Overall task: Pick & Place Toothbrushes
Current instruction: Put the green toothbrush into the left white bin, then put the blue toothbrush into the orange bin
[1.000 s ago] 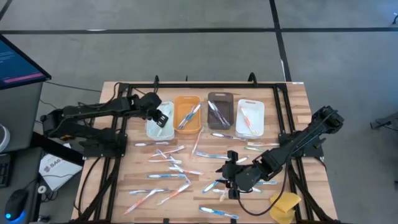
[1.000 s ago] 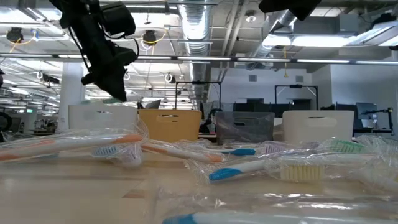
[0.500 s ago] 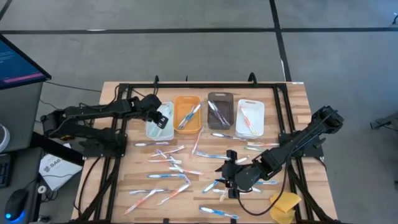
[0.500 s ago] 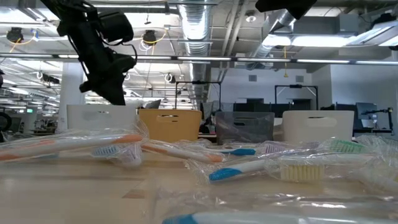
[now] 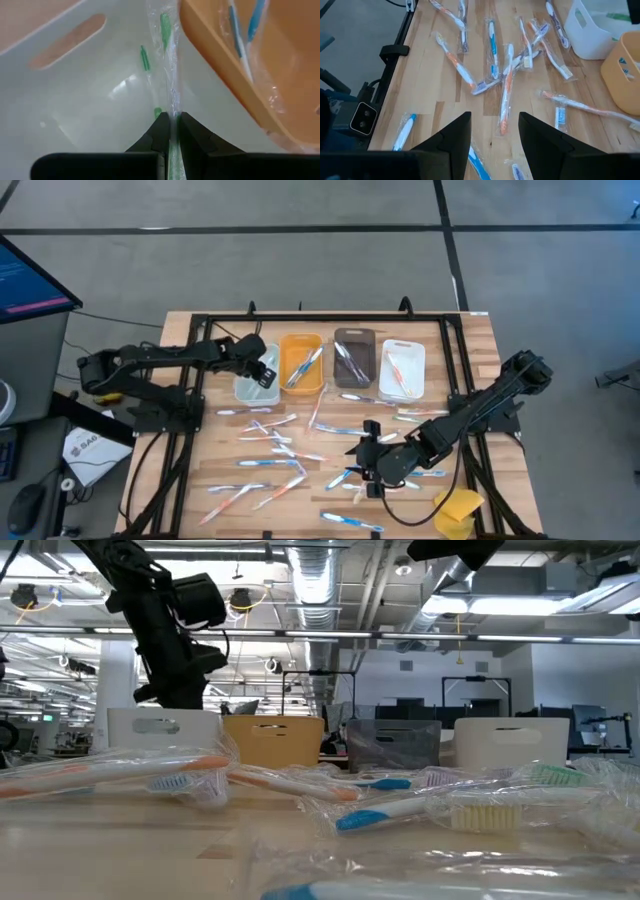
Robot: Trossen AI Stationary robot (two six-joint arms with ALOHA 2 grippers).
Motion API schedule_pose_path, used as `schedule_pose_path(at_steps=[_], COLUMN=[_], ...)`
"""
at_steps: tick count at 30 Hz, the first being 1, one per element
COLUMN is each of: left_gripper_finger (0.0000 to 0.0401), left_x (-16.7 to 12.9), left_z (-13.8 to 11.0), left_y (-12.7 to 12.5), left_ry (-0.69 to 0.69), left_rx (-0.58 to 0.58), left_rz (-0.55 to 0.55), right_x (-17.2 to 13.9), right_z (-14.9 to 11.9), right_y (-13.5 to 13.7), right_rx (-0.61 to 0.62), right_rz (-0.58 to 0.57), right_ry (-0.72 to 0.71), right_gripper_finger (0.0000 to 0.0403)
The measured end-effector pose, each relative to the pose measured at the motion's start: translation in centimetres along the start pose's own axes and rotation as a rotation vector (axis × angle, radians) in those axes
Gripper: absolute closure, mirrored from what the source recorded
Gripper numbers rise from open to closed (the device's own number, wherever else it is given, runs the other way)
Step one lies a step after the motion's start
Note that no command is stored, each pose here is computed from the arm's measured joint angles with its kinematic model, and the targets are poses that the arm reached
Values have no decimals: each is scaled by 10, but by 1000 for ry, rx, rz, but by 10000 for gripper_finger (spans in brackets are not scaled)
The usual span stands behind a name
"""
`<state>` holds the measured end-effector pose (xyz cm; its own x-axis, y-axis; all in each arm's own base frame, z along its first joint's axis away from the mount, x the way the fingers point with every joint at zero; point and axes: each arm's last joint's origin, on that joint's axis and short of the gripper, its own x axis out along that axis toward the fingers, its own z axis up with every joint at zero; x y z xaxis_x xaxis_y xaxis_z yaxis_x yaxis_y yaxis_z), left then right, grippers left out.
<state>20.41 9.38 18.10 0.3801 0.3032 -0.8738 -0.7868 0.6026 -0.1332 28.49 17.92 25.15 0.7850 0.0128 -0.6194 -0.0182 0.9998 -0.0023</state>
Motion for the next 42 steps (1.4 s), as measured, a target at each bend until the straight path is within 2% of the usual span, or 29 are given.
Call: schedule_pose_path(at_steps=[10,19,25,35,42], left_gripper_finger=[376,317,284,215,190], left_x=[9,18,19,19,14], left_z=[-1,-3,0,1,3], left_y=[0,-1,-3,-3,-5], left_ry=[33,62,30,19,-2], left_rx=[-30,-17,62,50,47], left_rz=[20,36,17,11,-2], right_x=[1,1,1,1,-1], right_z=[0,0,0,0,-1], right_y=[-2,-2,-2,-1,3], right_rx=[1,2,3,3,-7], right_rz=[-5,-5,-5,-4,9], right_ry=[2,1,1,2,2], right_gripper_finger=[244,244,244,244,244])
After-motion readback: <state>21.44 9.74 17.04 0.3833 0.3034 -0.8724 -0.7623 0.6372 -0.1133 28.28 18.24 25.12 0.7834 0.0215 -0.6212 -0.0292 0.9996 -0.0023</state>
